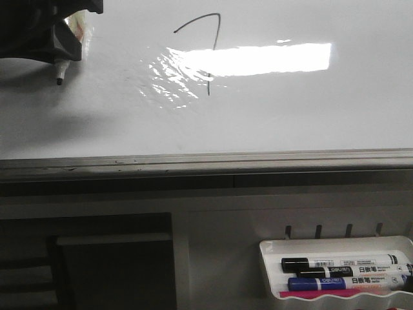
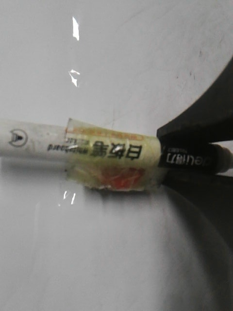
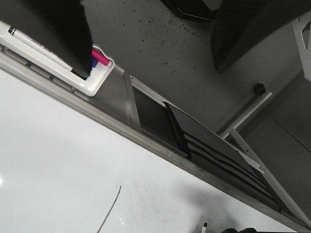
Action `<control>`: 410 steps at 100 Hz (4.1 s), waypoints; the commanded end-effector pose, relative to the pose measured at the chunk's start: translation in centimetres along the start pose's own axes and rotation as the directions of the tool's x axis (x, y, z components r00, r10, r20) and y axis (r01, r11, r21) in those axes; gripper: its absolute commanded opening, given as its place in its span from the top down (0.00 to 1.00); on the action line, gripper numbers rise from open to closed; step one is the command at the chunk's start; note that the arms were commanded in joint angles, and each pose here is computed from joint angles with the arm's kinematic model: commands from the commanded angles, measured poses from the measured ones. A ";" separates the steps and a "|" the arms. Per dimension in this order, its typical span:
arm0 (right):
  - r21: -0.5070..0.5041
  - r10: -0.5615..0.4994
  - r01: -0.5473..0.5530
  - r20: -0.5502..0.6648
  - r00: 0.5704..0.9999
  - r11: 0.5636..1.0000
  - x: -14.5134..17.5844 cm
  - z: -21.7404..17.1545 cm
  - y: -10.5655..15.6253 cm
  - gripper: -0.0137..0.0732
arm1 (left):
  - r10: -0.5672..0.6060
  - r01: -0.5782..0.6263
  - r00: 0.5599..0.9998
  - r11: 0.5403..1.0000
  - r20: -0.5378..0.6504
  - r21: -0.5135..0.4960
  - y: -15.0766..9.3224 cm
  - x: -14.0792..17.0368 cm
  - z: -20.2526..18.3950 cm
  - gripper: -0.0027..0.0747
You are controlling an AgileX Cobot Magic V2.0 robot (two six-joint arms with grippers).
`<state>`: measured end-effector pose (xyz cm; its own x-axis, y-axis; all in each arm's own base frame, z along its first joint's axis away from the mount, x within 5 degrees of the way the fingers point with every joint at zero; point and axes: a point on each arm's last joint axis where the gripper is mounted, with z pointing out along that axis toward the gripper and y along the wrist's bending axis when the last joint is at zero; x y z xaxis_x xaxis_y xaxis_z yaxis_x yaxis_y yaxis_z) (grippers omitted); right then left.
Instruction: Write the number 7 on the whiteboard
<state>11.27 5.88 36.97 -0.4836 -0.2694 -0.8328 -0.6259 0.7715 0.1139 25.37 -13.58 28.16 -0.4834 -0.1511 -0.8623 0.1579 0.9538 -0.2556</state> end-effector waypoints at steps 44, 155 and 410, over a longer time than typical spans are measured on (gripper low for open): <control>-0.003 0.006 -0.005 0.066 0.998 1.000 -0.9 -0.6 0.2 0.31 | -0.009 0.007 0.999 0.998 0.042 0.059 -0.7 -1.4 -0.7 0.35; 0.281 -0.103 -0.073 0.561 0.821 0.957 3.8 -3.4 0.6 0.90 | 0.175 -0.328 0.876 0.900 0.450 0.288 4.0 3.8 -17.9 0.99; 0.353 -0.161 -0.116 0.664 0.730 0.928 12.7 -2.1 1.2 0.90 | 0.260 -0.149 0.782 0.961 0.567 -0.235 11.6 13.9 -17.5 0.99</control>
<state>3.37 2.56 26.66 0.0870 0.0410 -0.9954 -0.3449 0.9386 0.0085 5.58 -0.19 21.34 0.0906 -0.0069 -0.9959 0.0345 0.9994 -0.0038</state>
